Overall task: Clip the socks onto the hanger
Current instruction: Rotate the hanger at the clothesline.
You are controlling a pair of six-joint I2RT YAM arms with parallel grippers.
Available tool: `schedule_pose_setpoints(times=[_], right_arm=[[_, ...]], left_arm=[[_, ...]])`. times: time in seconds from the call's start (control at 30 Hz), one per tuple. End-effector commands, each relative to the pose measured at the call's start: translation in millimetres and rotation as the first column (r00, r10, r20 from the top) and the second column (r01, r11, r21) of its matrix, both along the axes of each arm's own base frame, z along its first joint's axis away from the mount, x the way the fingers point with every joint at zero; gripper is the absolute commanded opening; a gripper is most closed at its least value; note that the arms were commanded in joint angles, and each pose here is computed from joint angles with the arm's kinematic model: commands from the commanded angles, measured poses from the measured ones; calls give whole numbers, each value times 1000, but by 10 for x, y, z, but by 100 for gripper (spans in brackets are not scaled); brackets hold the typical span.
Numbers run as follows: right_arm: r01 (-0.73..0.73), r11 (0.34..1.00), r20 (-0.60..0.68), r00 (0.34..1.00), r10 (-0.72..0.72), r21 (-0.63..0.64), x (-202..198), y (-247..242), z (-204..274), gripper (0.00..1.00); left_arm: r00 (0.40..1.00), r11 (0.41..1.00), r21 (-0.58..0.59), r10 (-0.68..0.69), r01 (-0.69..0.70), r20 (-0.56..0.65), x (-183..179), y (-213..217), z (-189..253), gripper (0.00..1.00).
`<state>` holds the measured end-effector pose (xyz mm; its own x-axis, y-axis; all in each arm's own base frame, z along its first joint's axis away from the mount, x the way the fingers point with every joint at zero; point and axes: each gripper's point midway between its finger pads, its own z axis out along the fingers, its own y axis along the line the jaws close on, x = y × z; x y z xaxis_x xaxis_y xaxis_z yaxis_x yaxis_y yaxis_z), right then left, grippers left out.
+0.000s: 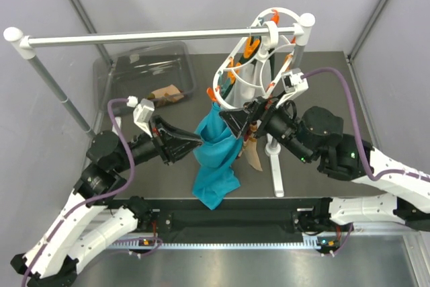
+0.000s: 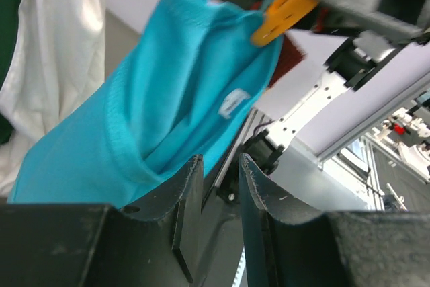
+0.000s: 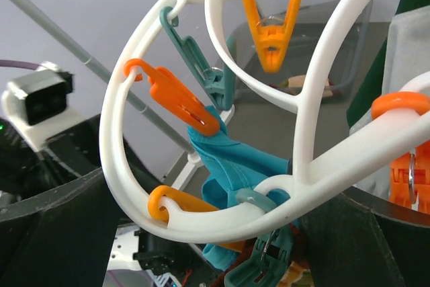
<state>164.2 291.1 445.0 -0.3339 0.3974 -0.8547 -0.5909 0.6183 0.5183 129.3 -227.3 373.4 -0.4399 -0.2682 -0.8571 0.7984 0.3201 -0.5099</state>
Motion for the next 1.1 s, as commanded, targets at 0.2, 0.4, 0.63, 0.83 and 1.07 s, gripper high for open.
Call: schedule_pose_setpoints(times=[0.2, 0.4, 0.63, 0.83, 1.07], right_arm=[[146, 989, -42, 988, -147, -22, 241, -50, -84, 100], [186, 982, -54, 981, -187, -27, 281, -120, -134, 100], [180, 983, -70, 981, -181, -24, 241, -190, -167, 100], [37, 999, -72, 997, -37, -3, 17, -148, -117, 100], [6, 999, -78, 997, -9, -50, -63, -237, -238, 100]], left_arm=[[998, 997, -56, -51, 53, 34, -25, -293, 89, 33], [993, 1000, 4, -29, 29, 111, -252, -653, 3, 33], [988, 1000, 12, -21, 19, 152, -631, -1061, -122, 37], [970, 977, 9, 212, -215, 116, -304, -1224, -197, 47], [919, 919, 73, 378, -387, 112, 96, -1388, -317, 52]])
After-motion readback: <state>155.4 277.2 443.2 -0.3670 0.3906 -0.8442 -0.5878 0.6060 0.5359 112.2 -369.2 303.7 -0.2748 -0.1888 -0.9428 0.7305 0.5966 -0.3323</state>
